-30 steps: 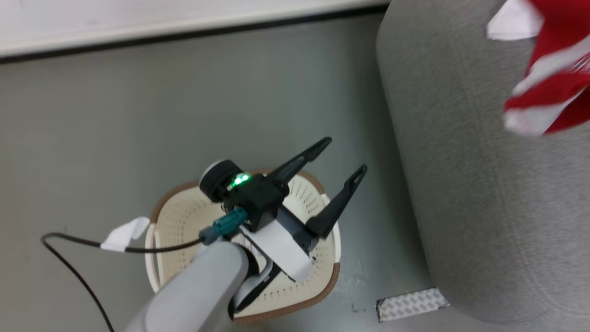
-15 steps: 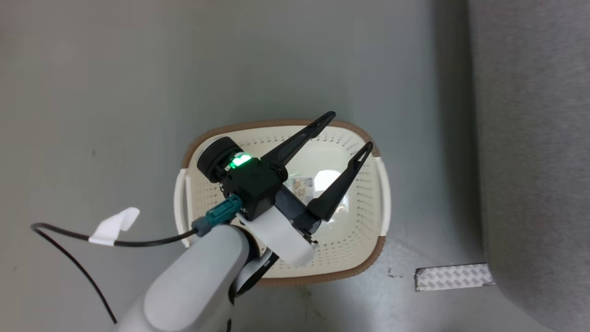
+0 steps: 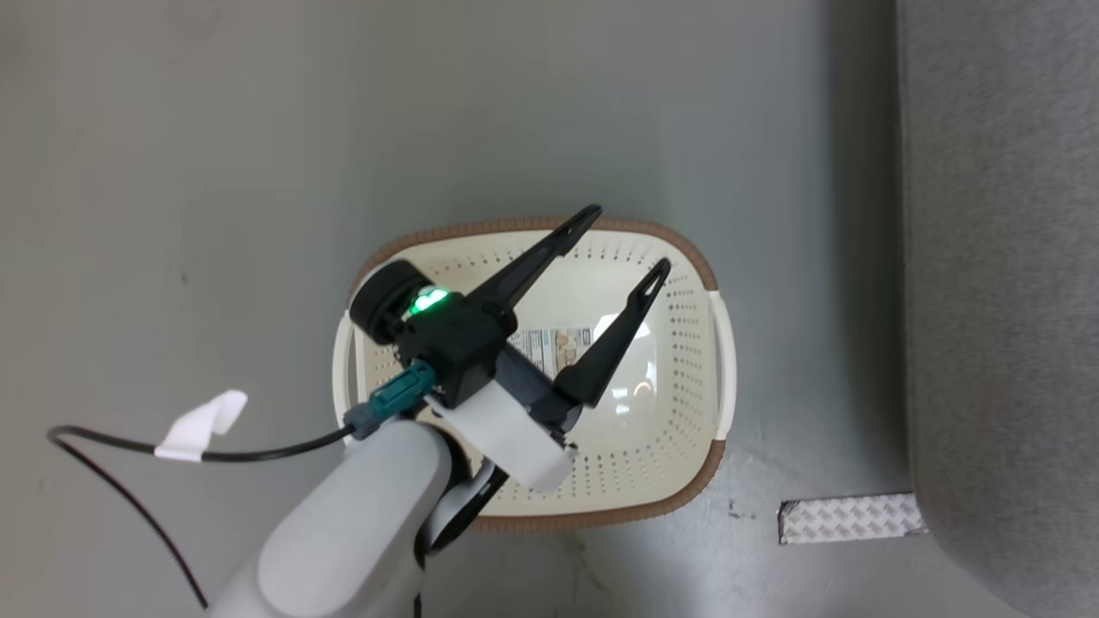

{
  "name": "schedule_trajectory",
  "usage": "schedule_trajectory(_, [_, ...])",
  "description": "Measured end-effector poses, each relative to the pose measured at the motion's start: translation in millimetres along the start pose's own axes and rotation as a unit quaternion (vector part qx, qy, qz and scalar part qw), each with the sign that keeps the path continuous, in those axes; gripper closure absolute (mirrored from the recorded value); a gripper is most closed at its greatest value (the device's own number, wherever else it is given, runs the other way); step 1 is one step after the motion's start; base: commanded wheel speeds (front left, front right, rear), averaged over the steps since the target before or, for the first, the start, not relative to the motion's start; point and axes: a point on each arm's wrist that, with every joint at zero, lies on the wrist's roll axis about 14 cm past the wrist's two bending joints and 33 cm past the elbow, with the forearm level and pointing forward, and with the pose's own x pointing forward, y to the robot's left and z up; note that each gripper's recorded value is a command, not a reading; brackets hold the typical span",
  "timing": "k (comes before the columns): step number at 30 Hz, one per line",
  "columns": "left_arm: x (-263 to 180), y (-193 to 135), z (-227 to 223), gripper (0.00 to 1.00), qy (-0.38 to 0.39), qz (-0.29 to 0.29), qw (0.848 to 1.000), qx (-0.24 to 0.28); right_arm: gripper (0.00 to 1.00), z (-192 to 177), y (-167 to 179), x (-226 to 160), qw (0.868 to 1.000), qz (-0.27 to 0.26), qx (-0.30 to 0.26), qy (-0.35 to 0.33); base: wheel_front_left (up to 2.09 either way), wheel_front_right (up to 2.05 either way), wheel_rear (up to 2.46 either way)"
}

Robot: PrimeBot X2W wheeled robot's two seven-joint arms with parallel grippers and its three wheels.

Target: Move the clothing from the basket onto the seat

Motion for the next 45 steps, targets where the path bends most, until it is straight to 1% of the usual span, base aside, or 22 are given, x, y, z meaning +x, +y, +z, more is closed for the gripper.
schedule_trajectory(1, [-2,-1,0,0.0,0.002,0.001,1.0,-0.002,0.05,-3,1,-4,1.0,0.003,-0.001,0.005,0.0,0.0,0.0])
schedule_trajectory(2, [-4,-2,1,0.0,0.003,0.004,1.0,-0.004,0.0,-3,-1,-9,1.0,0.004,-0.003,0.005,0.0,0.0,0.0])
schedule_trajectory(6, [-10,-9,11,0.0,-0.001,0.01,1.0,-0.006,0.0,1,-6,-28,1.0,0.014,-0.013,0.007,0.0,0.0,0.0])
schedule_trajectory(10, [-16,-18,26,0.0,-0.01,0.01,1.0,-0.001,0.0,3,-4,-54,0.999,0.037,-0.025,0.01,0.0,0.0,0.0])
schedule_trajectory(17, [-33,-30,50,0.0,-0.024,0.027,0.999,0.006,0.0,25,-14,-107,0.997,0.061,-0.027,-0.036,0.0,0.0,0.0])
schedule_trajectory(21, [-51,-31,57,0.0,-0.026,0.053,0.998,0.005,0.0,33,-9,-143,0.994,0.085,-0.023,-0.062,0.0,0.0,0.0])
schedule_trajectory(26, [-81,-23,64,0.0,-0.027,0.103,0.994,0.006,0.0,42,8,-188,0.989,0.118,-0.003,-0.09,0.0,0.0,0.0])
schedule_trajectory(33, [-134,-7,71,0.0,-0.037,0.189,0.981,0.002,0.0,43,39,-244,0.98,0.161,0.037,-0.109,0.0,0.0,0.0])
schedule_trajectory(39, [-187,12,73,0.0,-0.049,0.273,0.961,-0.004,0.0,40,67,-280,0.971,0.203,0.057,-0.114,0.0,0.0,0.0])
schedule_trajectory(45, [-230,13,65,0.0,-0.05,0.321,0.946,-0.007,0.0,33,80,-306,0.965,0.23,0.069,-0.107,0.0,0.0,0.0])
